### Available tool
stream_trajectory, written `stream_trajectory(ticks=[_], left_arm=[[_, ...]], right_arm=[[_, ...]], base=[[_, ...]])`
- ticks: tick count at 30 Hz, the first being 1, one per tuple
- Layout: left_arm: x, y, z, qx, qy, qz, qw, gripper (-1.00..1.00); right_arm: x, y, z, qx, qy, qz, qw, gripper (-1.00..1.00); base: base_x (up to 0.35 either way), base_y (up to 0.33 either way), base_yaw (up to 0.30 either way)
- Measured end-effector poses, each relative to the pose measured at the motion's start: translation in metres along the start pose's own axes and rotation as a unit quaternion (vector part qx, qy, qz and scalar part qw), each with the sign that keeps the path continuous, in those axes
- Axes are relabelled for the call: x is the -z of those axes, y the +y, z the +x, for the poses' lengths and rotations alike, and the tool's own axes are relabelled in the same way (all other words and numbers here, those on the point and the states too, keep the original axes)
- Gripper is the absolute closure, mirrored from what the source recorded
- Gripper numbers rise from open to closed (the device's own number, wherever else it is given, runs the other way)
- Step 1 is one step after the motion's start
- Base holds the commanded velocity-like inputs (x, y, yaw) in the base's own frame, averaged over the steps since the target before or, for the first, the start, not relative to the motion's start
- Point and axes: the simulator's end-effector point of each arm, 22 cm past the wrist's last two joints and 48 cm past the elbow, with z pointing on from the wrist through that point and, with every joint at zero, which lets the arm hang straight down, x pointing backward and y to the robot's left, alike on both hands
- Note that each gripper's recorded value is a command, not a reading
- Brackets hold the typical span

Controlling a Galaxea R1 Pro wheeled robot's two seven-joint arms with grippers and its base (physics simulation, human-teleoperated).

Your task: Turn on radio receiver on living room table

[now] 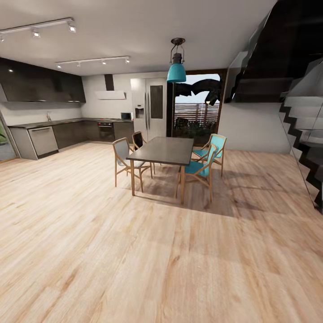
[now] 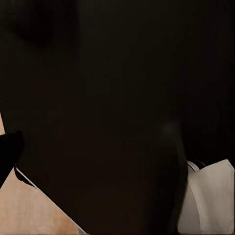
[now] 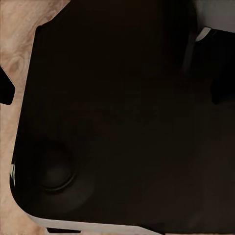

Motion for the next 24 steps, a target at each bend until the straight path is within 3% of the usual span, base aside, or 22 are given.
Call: stream_trajectory(ticks=[4, 5, 6, 8, 10, 12, 14, 18, 19, 21, 23, 24], left_arm=[[0.0, -0.006, -0.011, -0.003, -0.017, 0.001, 0.9999, -1.0], [0.001, -0.006, -0.025, -0.003, -0.037, 0.001, 0.9993, -1.0], [0.001, -0.007, -0.034, -0.003, -0.05, 0.002, 0.9988, -1.0], [0.007, -0.008, -0.076, -0.003, -0.108, 0.002, 0.9941, -1.0], [0.024, -0.009, -0.145, -0.002, -0.202, 0.003, 0.9794, -1.0], [0.034, -0.013, -0.172, -0.002, -0.235, 0.005, 0.9719, -1.0], [0.05, -0.019, -0.208, -0.001, -0.277, 0.01, 0.9607, -1.0], [0.1, -0.042, -0.287, 0.005, -0.368, 0.026, 0.9296, -1.0], [0.104, -0.045, -0.294, 0.006, -0.374, 0.029, 0.927, -1.0], [0.128, -0.059, -0.322, 0.01, -0.394, 0.038, 0.9182, -1.0], [0.147, -0.063, -0.343, 0.012, -0.4, 0.043, 0.9154, -1.0], [0.167, -0.062, -0.361, 0.012, -0.398, 0.044, 0.9164, -1.0]], right_arm=[[0.0, -0.001, -0.013, 0.002, -0.018, 0.001, 0.9998, -1.0], [0.003, -0.001, -0.049, 0.003, -0.054, 0.002, 0.9985, -1.0], [0.004, -0.002, -0.058, 0.002, -0.065, 0.002, 0.9979, -1.0], [0.01, -0.003, -0.093, 0.003, -0.102, 0.006, 0.9948, -1.0], [0.032, -0.013, -0.166, -0.001, -0.181, 0.027, 0.9831, -1.0], [0.049, -0.018, -0.204, -0.006, -0.223, 0.038, 0.974, -1.0], [0.072, -0.021, -0.244, -0.011, -0.27, 0.046, 0.9617, -1.0], [0.144, -0.022, -0.335, -0.021, -0.385, 0.047, 0.9215, -1.0], [0.152, -0.022, -0.342, -0.022, -0.395, 0.047, 0.9173, -1.0], [0.189, -0.021, -0.374, -0.026, -0.441, 0.045, 0.8959, -1.0], [0.224, -0.02, -0.398, -0.03, -0.479, 0.042, 0.8766, -1.0], [0.258, -0.017, -0.414, -0.033, -0.507, 0.039, 0.8603, -1.0]], base=[[0.0, 0.0, 0.0], [0.0, 0.0, 0.0], [0.0, 0.0, 0.0], [0.0, 0.0, 0.0], [0.0, 0.0, 0.0], [0.0, 0.0, 0.0], [0.0, 0.0, 0.0], [0.0, 0.0, 0.0], [0.0, 0.0, 0.0], [0.0, 0.0, 0.0], [0.0, 0.0, 0.0], [0.0, 0.0, 0.0]])
